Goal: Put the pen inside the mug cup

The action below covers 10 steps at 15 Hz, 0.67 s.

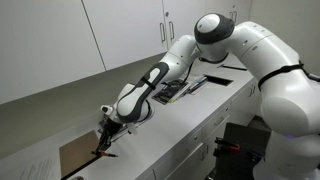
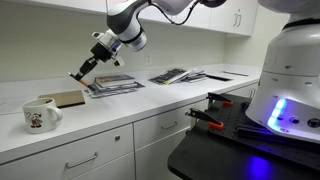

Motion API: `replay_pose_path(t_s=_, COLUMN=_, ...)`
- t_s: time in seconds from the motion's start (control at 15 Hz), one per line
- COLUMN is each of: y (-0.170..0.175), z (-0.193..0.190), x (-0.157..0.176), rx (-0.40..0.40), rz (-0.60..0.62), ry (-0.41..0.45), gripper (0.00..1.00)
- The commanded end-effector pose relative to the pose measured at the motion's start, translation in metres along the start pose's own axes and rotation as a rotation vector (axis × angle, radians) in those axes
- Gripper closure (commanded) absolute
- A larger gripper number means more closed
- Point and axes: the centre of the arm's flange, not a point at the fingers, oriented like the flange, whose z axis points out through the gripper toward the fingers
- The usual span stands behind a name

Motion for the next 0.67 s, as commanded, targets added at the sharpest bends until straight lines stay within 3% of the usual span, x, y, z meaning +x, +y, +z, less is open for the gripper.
replay_pose_path(t_s=0.0, y=0.001, z=0.012, x=0.002, rx=0.097, rz=-0.064, ry=0.111, gripper=0.95)
replay_pose_path(t_s=0.4, y=-0.01, z=0.026, x=0.009, rx=0.153, rz=-0.111, ry=0.213, gripper=0.95)
replay_pose_path(t_s=0.6, y=-0.01, z=0.033, x=0.018, rx=0.143, rz=-0.108, ry=0.285, gripper=0.95)
